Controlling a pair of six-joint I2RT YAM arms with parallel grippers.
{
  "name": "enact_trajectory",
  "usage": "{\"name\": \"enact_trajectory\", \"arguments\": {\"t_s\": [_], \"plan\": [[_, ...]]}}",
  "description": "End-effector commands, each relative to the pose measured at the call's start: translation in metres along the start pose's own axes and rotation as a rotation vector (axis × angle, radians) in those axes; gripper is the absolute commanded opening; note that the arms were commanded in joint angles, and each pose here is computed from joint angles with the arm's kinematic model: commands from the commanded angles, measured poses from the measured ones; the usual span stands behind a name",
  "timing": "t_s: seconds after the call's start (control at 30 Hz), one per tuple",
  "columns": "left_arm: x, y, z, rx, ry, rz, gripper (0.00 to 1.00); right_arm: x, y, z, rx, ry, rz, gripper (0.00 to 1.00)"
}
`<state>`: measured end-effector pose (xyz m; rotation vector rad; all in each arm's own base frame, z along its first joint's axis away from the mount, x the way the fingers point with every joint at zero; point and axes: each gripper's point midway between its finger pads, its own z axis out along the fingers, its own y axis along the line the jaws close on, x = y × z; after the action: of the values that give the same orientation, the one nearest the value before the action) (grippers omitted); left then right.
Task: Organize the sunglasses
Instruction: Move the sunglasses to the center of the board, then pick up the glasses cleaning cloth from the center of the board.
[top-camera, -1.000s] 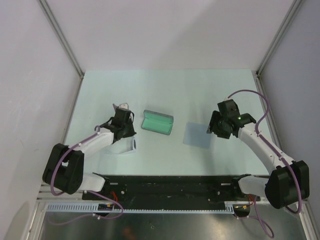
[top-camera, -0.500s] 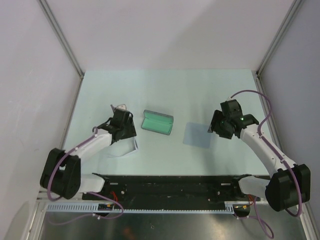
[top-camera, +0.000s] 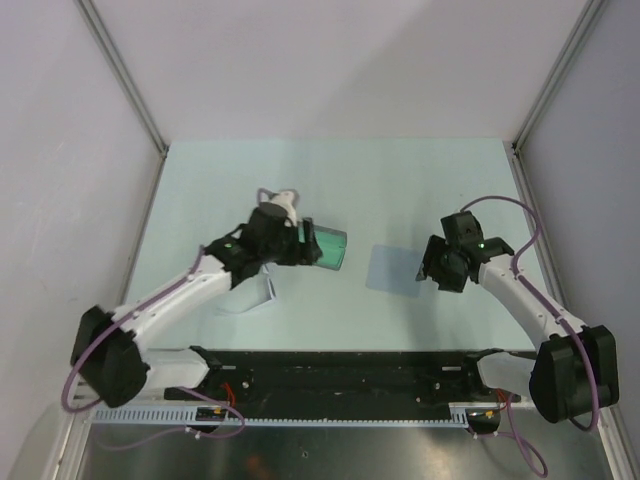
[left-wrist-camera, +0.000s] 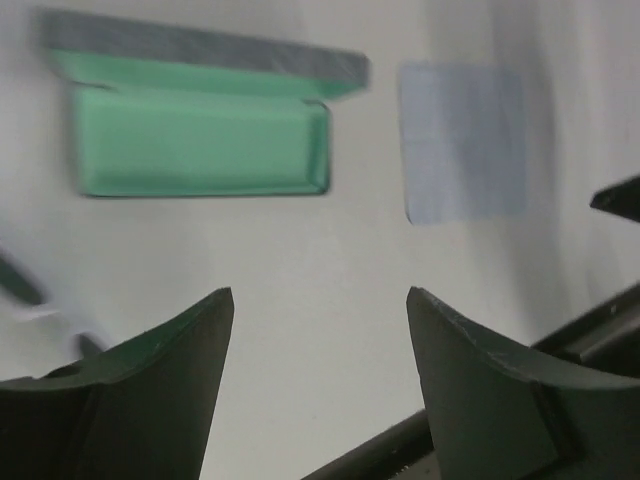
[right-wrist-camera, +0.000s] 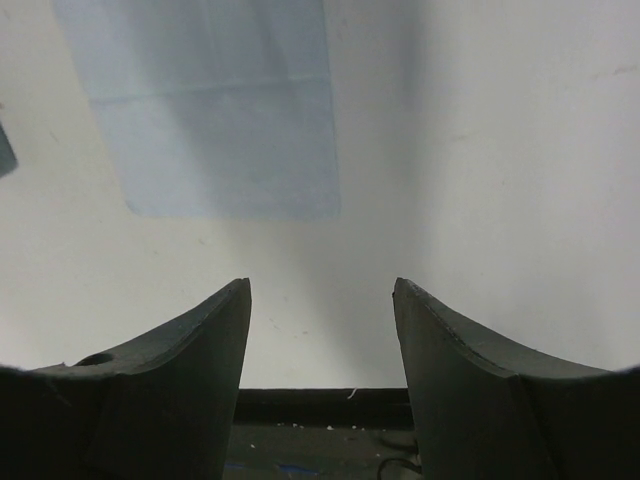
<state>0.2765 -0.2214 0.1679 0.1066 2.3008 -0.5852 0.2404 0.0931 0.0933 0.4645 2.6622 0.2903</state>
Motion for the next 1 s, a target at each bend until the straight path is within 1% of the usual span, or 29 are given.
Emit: {"name": "enact_trajectory", "arguments": {"t_s": [0.0,0.1,0.2,0.27,0.33,0.37,0.43,0.47,0.5,0.53,0.57,0.63,0.67,0.87,0.97], "plan": [[0.037,-0.046,0.023,0.127,0.141,-0.011,0.75,0.011,0.003,0.004,-0.039,0.027,0.047,0.63],[0.050,-0.062,0.042,0.165,0.183,-0.006,0.73,0.015,0.004,0.010,-0.046,0.039,0.071,0.61],[0.050,-0.075,0.060,0.186,0.183,0.038,0.72,0.009,0.004,0.015,-0.040,0.017,0.084,0.61],[0.037,-0.087,0.067,0.207,0.140,0.083,0.72,-0.003,0.005,0.021,-0.045,-0.022,0.093,0.61],[0.031,-0.094,0.079,0.215,0.122,0.113,0.72,-0.015,0.008,0.024,-0.053,-0.064,0.096,0.60],[0.018,-0.103,0.081,0.234,0.091,0.140,0.71,-0.020,0.005,0.026,-0.040,-0.088,0.097,0.60],[0.014,-0.108,0.094,0.239,0.081,0.171,0.69,-0.031,0.004,0.032,-0.024,-0.128,0.083,0.60],[0.003,-0.118,0.096,0.253,0.059,0.180,0.69,-0.034,0.002,0.036,-0.014,-0.139,0.082,0.60],[0.002,-0.121,0.102,0.255,0.058,0.188,0.69,-0.040,0.002,0.040,-0.008,-0.156,0.081,0.60],[0.007,-0.119,0.114,0.243,0.076,0.201,0.69,-0.043,0.000,0.044,0.006,-0.166,0.082,0.59],[0.001,-0.125,0.119,0.251,0.064,0.207,0.69,-0.045,0.000,0.047,0.009,-0.172,0.081,0.59],[0.002,-0.128,0.131,0.249,0.065,0.239,0.68,-0.052,-0.001,0.056,0.021,-0.193,0.088,0.59],[0.004,-0.130,0.143,0.237,0.071,0.255,0.68,-0.054,0.000,0.059,0.021,-0.198,0.090,0.58],[0.002,-0.122,0.189,0.150,0.049,0.330,0.67,-0.076,0.003,0.072,0.031,-0.260,0.102,0.55],[-0.003,-0.121,0.201,0.129,0.032,0.359,0.66,-0.084,0.004,0.075,0.039,-0.292,0.100,0.54]]}}
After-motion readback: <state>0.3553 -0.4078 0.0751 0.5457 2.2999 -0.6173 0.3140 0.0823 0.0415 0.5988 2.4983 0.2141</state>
